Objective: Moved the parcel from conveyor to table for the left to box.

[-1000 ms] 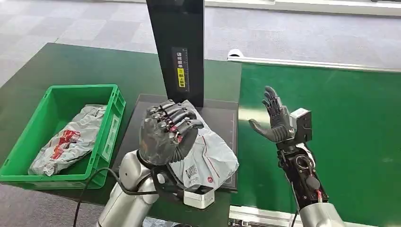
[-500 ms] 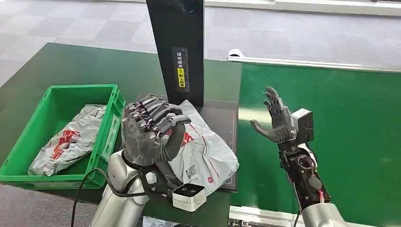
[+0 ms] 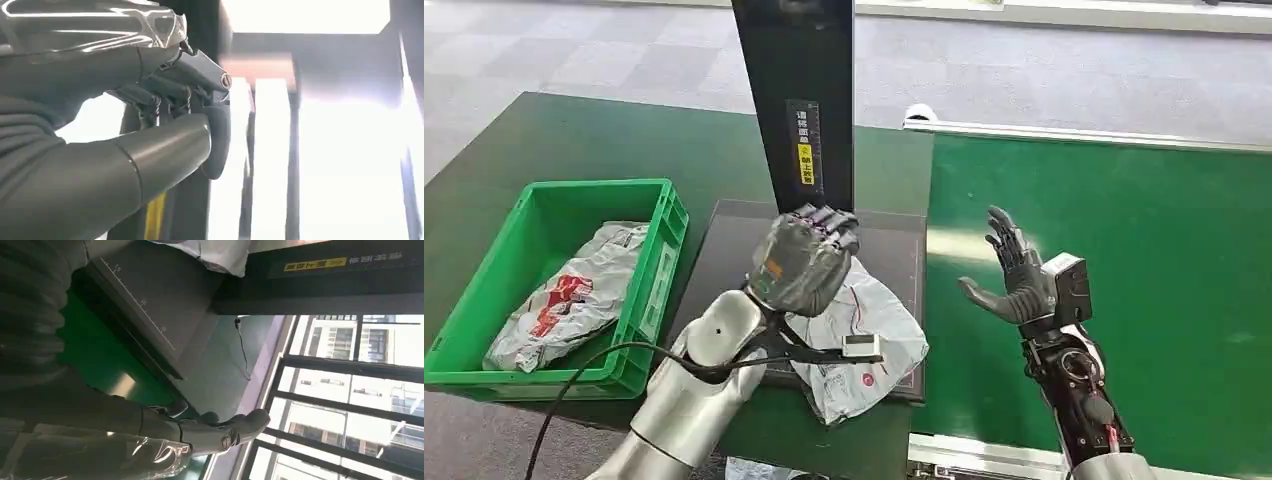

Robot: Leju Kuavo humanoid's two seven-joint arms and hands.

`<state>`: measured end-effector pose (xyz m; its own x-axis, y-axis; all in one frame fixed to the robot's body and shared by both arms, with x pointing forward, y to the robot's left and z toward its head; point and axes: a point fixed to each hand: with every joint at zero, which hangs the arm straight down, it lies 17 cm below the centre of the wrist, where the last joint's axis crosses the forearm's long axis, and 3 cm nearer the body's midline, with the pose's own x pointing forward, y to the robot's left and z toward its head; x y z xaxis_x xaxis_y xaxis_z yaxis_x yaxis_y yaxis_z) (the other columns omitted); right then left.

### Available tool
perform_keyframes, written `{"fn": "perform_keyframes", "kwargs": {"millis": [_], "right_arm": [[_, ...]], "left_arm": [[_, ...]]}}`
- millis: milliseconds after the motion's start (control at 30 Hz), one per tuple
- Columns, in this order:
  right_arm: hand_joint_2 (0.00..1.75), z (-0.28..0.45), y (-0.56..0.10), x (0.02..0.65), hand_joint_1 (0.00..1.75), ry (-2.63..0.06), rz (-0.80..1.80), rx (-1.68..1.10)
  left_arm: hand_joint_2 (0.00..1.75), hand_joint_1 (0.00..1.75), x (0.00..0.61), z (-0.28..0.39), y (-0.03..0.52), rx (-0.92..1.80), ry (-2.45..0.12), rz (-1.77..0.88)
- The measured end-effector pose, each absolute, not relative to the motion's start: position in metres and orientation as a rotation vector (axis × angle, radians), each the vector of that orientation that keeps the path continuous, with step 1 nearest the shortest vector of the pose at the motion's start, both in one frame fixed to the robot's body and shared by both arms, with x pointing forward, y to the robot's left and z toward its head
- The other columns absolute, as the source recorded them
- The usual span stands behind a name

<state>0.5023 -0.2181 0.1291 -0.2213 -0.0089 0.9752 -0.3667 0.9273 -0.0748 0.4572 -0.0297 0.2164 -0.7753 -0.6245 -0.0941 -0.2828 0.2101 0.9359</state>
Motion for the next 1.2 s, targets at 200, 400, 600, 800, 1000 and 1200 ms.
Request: {"fn": "perform_keyframes", "kwargs": {"millis": [200,400,600,800,1000,1200], "right_arm": [[1.75,0.117,-0.216,0.497,0.00,-1.751,0.393,0.247],[1.75,0.118,-0.209,0.497,0.00,-1.753,0.397,0.253],[1.75,0.118,-0.202,0.497,0.00,-1.752,0.414,0.256],[1.75,0.131,-0.191,0.509,0.00,-1.764,0.422,0.261],[1.75,0.127,-0.189,0.508,0.00,-1.755,0.419,0.262],[1.75,0.119,-0.192,0.504,0.00,-1.741,0.407,0.260]], "left_arm": [[1.75,0.00,0.498,0.075,0.020,0.655,-1.517,-1.837],[1.75,0.00,0.519,0.067,0.047,0.691,-1.409,-1.877],[1.75,0.00,0.529,0.065,0.064,0.731,-1.355,-1.870],[1.75,0.00,0.555,0.074,0.106,0.844,-1.228,-1.837],[1.75,0.00,0.571,0.081,0.144,0.940,-1.163,-1.779],[1.75,1.73,0.566,0.077,0.143,0.876,-1.205,-1.795]]}}
